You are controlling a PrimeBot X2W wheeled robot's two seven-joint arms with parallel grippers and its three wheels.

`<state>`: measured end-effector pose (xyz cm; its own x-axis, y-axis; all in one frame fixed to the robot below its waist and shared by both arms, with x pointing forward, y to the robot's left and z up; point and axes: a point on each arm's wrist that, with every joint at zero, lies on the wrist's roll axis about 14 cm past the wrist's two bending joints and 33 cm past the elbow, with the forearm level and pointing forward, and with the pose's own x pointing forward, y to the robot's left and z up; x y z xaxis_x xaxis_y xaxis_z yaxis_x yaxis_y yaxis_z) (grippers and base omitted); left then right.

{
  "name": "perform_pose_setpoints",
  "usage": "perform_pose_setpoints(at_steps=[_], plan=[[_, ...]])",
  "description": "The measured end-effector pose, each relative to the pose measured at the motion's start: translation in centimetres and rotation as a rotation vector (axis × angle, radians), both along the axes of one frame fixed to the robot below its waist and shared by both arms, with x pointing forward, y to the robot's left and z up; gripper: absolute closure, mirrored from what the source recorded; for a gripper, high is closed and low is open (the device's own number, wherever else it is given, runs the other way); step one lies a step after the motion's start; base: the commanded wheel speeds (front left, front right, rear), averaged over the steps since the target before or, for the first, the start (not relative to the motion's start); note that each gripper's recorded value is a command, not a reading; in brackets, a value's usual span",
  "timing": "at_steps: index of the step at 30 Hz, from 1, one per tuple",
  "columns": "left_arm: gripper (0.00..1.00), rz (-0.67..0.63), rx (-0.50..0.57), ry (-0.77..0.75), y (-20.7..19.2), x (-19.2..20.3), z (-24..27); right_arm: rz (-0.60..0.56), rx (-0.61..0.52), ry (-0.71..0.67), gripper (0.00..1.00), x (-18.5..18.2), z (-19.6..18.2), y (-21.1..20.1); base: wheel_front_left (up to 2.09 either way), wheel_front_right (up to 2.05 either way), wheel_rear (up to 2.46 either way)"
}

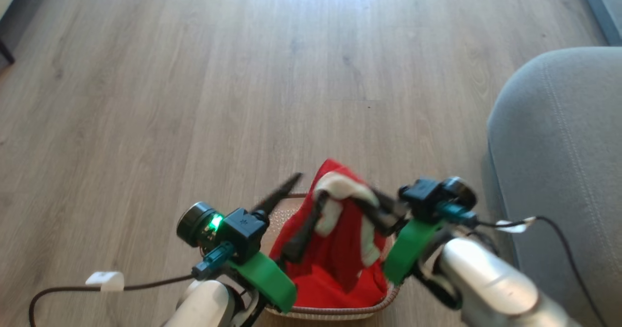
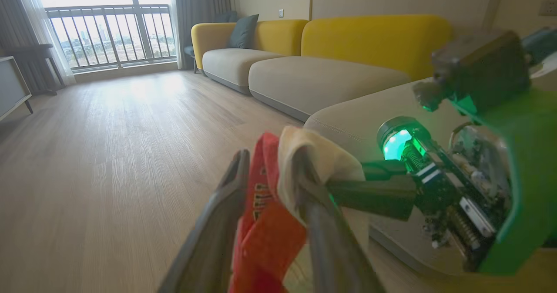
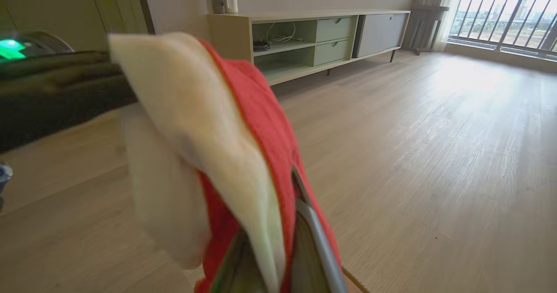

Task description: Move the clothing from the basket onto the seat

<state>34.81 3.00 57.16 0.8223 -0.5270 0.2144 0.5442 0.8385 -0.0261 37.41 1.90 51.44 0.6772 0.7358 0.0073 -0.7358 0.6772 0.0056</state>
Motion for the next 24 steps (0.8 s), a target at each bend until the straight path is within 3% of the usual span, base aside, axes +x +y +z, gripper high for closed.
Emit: perform_pose_setpoints(at_steps=[11, 24], plan=[[0.0, -0.101, 0.038, 0.144, -2.9, -0.3, -5.9, -0.227, 0.051, -0.073, 1.0, 1.9, 2.6, -7.9, 0.0, 0.0, 0.0], [0.0, -0.191, 0.015, 0.134, -6.1, -0.7, -5.1, -0.382, 0.066, -0.112, 1.0, 1.2, 3.5, -13.4, 0.0, 0.0, 0.0]])
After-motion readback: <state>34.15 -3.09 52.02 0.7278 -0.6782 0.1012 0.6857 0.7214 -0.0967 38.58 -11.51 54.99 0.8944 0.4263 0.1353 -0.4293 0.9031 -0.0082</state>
